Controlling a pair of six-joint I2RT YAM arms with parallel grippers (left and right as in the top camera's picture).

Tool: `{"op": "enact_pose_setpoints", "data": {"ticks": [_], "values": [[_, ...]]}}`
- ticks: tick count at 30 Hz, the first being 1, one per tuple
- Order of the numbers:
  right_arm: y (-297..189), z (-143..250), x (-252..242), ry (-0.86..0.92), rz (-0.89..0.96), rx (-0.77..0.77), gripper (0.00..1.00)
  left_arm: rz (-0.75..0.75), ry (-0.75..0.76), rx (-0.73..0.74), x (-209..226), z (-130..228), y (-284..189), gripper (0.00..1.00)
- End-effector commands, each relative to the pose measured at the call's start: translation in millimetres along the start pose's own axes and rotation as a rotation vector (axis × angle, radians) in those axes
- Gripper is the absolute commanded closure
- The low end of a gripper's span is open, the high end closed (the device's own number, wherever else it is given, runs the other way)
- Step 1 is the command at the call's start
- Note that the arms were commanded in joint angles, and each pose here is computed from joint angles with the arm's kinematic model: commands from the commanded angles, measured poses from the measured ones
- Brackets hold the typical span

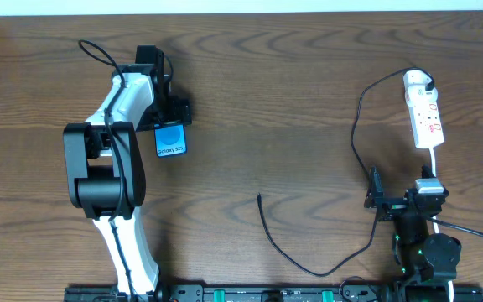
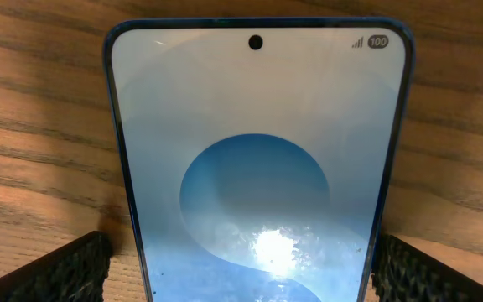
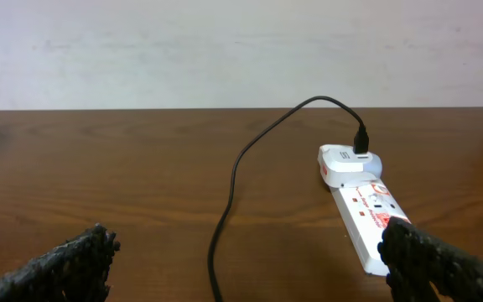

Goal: Plug charger to phone and switch on socket
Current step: 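Lower the left gripper onto the phone's top edge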

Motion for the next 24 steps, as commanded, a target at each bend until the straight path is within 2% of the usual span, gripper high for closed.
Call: {"op": "enact_pose_setpoints", "data": {"ticks": [1, 13, 24], "values": [[-0.2, 0.6, 0.8, 0.005, -0.002, 0.000, 0.01, -0.021, -0.009, 0.057, 3.7, 15.3, 15.1, 0.02], [-0.2, 0.6, 0.8, 0.005, -0.002, 0.000, 0.01, -0.020, -0.010, 0.024, 3.5, 8.0, 15.6, 0.02], [-0.2, 0.6, 0.8, 0.005, -0.002, 0.000, 0.01, -0.021, -0.010, 0.056, 3.7, 17.2, 18.9, 0.02]]}}
Point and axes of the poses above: each gripper's point midway between its finger pads, its own y axis out along the fingers, its own x axis along the line the jaws close on, z = x × y, the point moved 2 cm from there along -y, back along the fingers, and after that the axes turned 7 degrees about y, right-handed, at the moved point
